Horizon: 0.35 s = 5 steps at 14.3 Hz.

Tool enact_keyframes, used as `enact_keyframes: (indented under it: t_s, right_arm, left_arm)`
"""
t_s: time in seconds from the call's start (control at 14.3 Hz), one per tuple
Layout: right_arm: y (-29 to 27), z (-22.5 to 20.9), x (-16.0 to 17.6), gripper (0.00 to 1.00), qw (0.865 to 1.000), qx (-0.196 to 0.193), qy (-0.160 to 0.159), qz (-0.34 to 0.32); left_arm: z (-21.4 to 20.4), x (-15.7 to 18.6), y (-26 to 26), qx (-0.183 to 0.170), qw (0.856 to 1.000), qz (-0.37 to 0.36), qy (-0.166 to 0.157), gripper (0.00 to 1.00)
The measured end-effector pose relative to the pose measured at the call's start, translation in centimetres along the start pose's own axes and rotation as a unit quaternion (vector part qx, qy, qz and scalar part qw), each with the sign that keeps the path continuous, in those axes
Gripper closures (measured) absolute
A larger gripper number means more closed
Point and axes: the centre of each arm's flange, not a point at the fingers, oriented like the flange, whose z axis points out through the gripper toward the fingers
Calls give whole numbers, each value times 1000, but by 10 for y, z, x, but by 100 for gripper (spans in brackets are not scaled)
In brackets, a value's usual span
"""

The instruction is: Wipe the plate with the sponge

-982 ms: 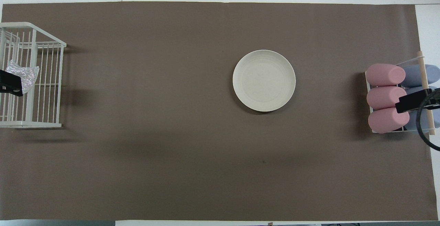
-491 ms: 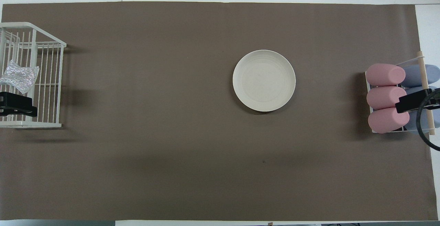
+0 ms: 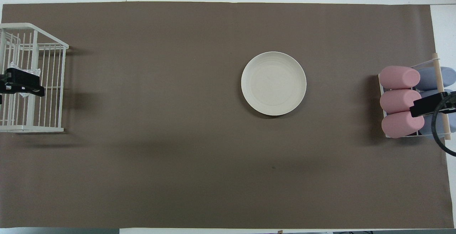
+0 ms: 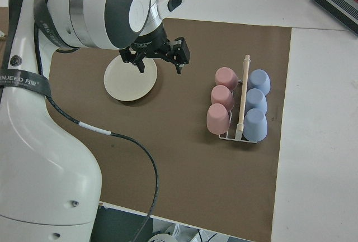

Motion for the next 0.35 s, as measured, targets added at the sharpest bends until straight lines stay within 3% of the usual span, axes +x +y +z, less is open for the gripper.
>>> enact_keyframes:
  t_s: [0.35]
  right_arm:
    - [0,0,0,0,1000,0,0,0]
  left_arm:
    - [3,0,7,1,1000,6,-4,0]
